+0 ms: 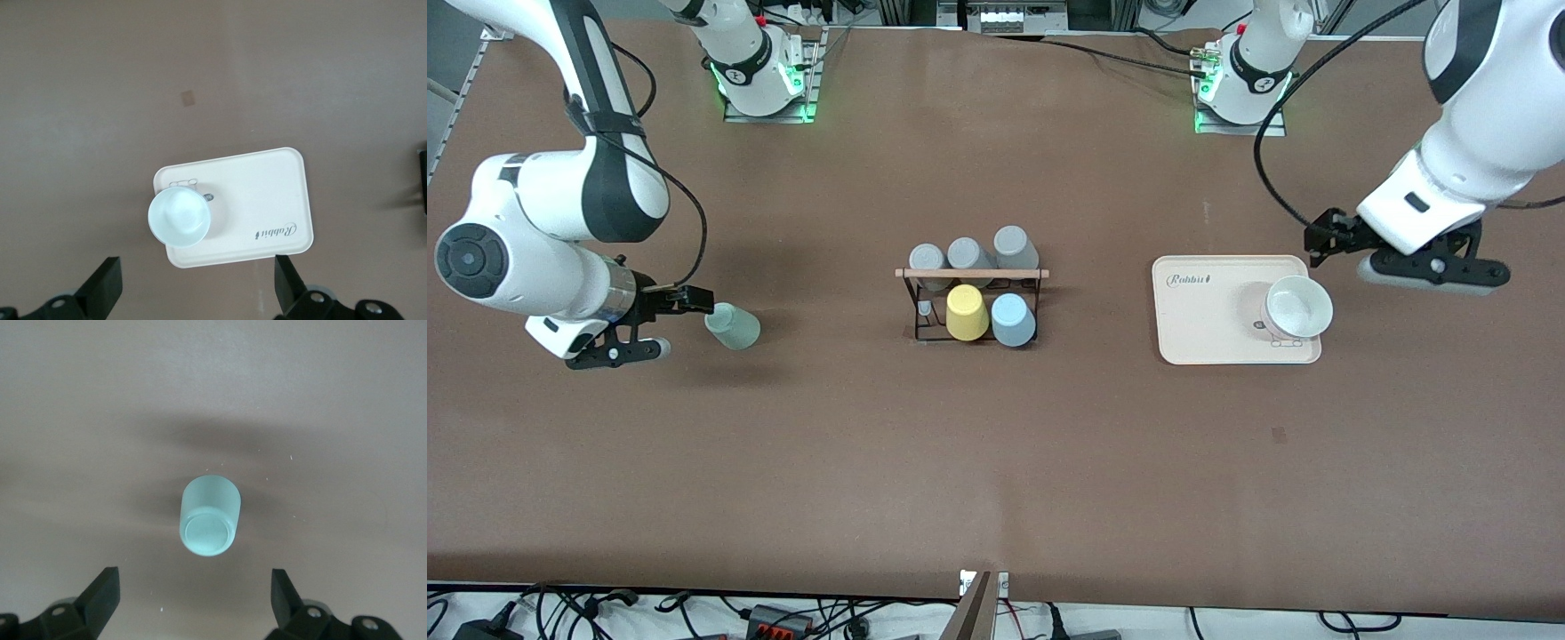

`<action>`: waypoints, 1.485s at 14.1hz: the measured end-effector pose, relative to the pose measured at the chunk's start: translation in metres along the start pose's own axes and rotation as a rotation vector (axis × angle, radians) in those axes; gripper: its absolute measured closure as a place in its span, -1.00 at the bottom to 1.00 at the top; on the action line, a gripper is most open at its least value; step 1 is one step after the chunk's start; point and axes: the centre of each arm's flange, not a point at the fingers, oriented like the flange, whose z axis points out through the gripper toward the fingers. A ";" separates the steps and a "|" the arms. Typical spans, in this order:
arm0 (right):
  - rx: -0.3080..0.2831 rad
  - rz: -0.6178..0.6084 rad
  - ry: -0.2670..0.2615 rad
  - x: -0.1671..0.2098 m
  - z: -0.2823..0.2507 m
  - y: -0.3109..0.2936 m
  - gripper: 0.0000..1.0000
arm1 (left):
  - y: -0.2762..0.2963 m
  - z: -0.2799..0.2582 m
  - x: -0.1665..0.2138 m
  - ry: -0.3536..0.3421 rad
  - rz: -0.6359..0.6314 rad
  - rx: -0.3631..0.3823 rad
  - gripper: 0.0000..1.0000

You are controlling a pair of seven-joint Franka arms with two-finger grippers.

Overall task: Hang scattered cups on rack with three cups
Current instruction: 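Retract the left gripper while the right gripper reaches the teal cup, then grasp the pale teal cup with the right gripper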

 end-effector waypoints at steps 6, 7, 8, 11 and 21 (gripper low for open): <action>-0.001 0.094 0.006 -0.002 0.054 0.001 -1.00 | -0.031 -0.017 -0.006 -0.035 -0.084 -0.062 -1.00; -0.002 0.100 0.013 -0.002 0.063 0.002 -1.00 | -0.030 -0.021 -0.006 -0.038 -0.103 -0.062 -1.00; -0.002 0.103 0.028 -0.002 0.072 0.002 -1.00 | -0.028 -0.024 -0.006 -0.041 -0.115 -0.062 -1.00; -0.003 0.106 0.068 -0.009 0.099 0.002 -1.00 | -0.023 -0.031 -0.006 -0.037 -0.117 -0.061 -1.00; -0.004 0.116 0.091 -0.016 0.130 0.002 -1.00 | -0.020 -0.034 -0.006 -0.032 -0.111 -0.062 -1.00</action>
